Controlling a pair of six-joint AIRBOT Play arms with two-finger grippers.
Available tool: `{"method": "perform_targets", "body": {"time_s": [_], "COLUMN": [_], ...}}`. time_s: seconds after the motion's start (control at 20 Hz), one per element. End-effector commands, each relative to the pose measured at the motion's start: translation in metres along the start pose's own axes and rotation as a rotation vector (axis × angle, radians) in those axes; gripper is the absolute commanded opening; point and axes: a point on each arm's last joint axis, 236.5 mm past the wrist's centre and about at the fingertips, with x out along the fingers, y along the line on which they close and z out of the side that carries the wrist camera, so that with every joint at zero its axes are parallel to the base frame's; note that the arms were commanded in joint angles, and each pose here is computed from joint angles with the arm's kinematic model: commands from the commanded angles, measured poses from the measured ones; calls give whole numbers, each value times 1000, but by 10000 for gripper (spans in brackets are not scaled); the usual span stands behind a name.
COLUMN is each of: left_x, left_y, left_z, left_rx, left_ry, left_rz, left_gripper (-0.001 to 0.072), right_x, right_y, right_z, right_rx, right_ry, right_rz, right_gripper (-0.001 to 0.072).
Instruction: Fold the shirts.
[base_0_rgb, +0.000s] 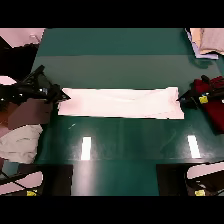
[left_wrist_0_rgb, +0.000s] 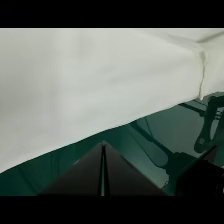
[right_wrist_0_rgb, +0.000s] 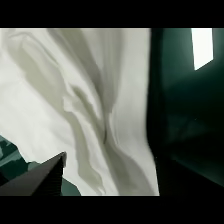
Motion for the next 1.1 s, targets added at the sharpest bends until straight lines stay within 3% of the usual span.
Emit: {"method": "perform_targets", "body": {"time_s": [0.0,0.05,0.2,0.4,0.7,1.05], "left_x": [27,36,62,85,115,182], "left_y": [-26,-35,-63,-88,-122,-143], "left_z": [-9,-12,-29,-42,-37,4], "left_rx": [73,100,180,207,307,314], "left_ry": [24,27,52,49,-29,34], "left_rz": [-2,-2,-12,-18,-5,18], "left_gripper": [24,24,24,24,22,23], "right_x": [19,25,40,43,17,-36], "right_y": [8,11,20,22,64,243], "right_z": [0,-2,-2,0,6,-3], "right_rx": [-38,-50,-107,-139,-237,-515], "right_ry": [33,50,69,62,-7,-96], "right_rz": [54,55,42,37,48,156], "right_gripper": [638,637,540,20,11,10]}}
